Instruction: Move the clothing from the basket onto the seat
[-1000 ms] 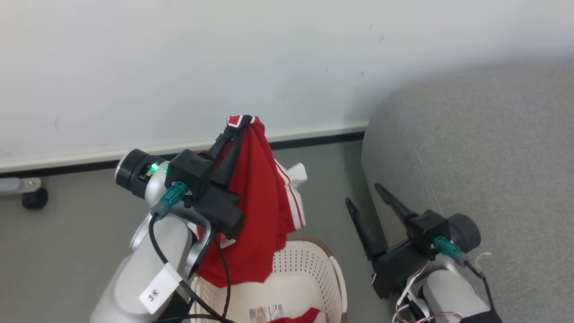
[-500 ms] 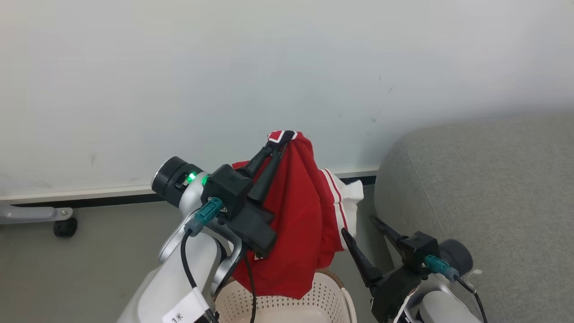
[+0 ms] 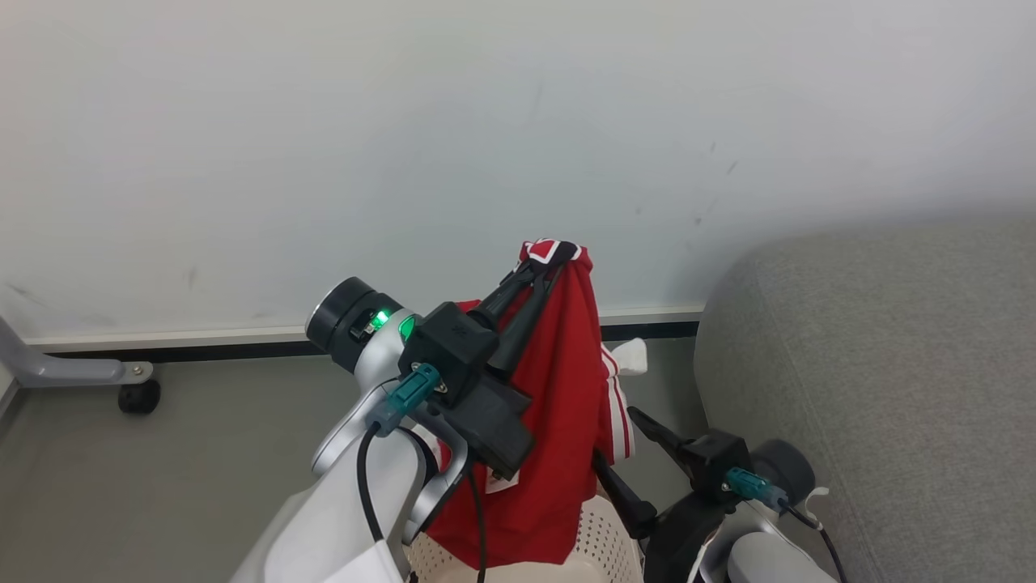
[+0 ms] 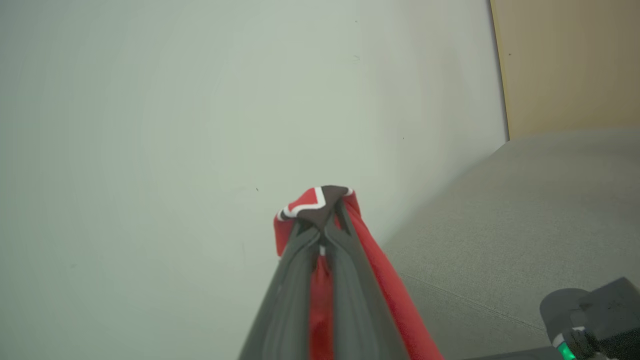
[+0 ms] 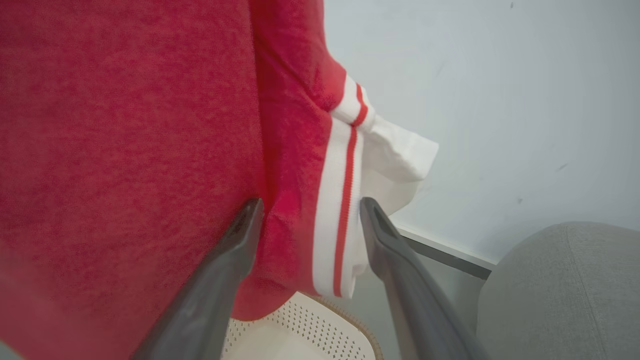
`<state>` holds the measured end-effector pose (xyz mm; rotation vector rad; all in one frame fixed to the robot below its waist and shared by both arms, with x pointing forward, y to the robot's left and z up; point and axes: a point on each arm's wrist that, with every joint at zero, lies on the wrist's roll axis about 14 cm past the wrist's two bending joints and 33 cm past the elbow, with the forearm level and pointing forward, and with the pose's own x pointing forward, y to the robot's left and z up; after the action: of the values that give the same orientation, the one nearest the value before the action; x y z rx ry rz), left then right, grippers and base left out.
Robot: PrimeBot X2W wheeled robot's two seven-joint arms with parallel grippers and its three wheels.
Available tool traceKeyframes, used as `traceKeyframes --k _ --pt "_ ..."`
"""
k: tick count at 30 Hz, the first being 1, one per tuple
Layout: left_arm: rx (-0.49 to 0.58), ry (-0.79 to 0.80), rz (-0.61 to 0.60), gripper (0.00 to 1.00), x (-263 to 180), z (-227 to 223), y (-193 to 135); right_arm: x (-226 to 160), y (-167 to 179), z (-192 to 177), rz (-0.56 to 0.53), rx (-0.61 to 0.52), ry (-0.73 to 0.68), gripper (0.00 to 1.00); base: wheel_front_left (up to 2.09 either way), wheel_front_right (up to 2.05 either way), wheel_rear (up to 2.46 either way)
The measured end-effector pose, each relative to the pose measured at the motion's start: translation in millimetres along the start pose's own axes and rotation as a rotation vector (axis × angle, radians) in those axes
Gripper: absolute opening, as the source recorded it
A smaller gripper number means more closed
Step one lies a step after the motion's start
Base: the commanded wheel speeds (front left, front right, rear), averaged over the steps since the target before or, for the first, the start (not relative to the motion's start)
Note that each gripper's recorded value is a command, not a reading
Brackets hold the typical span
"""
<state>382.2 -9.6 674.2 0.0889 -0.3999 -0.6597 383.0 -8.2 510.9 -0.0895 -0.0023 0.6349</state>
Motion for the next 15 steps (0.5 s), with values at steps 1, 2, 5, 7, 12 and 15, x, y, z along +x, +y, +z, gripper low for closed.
traceKeyframes --k 1,2,5,7,12,15 --pt "0.002 -0.002 -0.002 0.0 -0.2 1.6 -0.8 1.1 2.4 -1.1 0.009 -0.002 0.005 1.0 0.0 0.0 0.0" --pt "0.003 -0.005 -0.004 0.0 -0.4 3.2 -1.3 3.0 3.6 -1.0 0.015 -0.002 0.007 1.0 0.0 0.0 0.0" --pt "0.003 -0.014 -0.006 0.0 -1.2 7.5 -2.1 11.7 0.6 7.2 0.024 -0.019 -0.002 1.0 0.0 0.0 0.0" --pt "0.001 -0.014 -0.01 0.0 -1.5 8.8 -3.4 17.2 -2.2 11.8 0.027 -0.028 -0.005 1.0 0.0 0.0 0.0" --pt "-0.002 -0.016 -0.009 0.0 -1.7 11.4 -2.3 25.9 5.3 13.6 0.07 -0.052 0.007 1.0 0.0 0.0 0.0" --pt "-0.004 -0.015 -0.01 0.0 -1.6 11.0 -2.7 28.4 11.8 13.2 0.097 -0.064 0.012 0.36 0.0 0.0 0.0"
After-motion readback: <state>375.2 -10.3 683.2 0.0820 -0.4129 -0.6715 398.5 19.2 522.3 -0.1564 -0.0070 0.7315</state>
